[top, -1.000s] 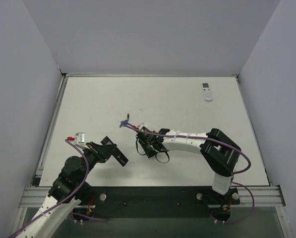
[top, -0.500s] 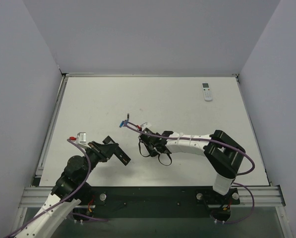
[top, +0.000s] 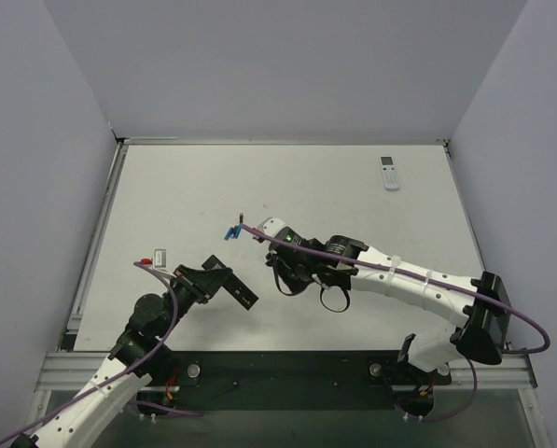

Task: Load the batteries into the remote control
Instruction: Pick up the battery from the center of the board, then load the battery into the remote control.

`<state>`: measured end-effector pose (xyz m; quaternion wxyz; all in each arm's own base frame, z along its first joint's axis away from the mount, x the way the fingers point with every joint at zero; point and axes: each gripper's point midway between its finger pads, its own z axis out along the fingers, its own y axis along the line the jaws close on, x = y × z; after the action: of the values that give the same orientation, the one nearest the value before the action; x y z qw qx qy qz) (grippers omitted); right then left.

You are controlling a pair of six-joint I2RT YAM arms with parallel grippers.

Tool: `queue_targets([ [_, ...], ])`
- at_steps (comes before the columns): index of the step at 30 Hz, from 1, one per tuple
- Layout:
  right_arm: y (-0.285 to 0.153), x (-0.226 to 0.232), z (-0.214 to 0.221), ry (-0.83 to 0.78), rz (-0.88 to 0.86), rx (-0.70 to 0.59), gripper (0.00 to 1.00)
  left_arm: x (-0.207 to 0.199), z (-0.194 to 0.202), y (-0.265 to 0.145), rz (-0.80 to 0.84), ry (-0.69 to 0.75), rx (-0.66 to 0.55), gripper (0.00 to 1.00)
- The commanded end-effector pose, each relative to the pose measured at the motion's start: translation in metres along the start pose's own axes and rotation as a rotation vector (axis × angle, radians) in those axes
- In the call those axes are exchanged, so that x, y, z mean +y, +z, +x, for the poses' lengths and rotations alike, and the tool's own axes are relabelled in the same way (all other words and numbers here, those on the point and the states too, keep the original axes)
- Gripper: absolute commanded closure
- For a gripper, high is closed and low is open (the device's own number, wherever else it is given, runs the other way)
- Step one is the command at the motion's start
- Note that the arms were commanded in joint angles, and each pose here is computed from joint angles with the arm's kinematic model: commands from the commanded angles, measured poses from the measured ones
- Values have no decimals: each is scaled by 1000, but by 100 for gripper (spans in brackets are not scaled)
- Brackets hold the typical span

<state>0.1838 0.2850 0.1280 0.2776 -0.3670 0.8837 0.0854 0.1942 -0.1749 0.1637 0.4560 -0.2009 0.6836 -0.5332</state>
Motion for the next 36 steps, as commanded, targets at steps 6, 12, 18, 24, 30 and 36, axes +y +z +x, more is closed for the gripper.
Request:
queue_targets([
  [6,-65,47,-27,-122,-142,-12,100,-24,3,2,156,-126,5,100],
  [12,-73,64,-41,-132,-150,-3,100,-24,2,3,159,-159,-4,100],
  [18,-66,71,-44,-130,-145,35,100,-21,2,3,158,-183,-8,100],
  [24,-69,80,-53,-133,-171,24,100,-20,2,3,159,-191,-9,100],
  [30,-71,84,-58,-140,-179,21,100,-19,3,3,157,-192,-7,100],
  [36,-68,92,-53,-150,-207,58,100,-20,3,3,162,-198,-5,100],
])
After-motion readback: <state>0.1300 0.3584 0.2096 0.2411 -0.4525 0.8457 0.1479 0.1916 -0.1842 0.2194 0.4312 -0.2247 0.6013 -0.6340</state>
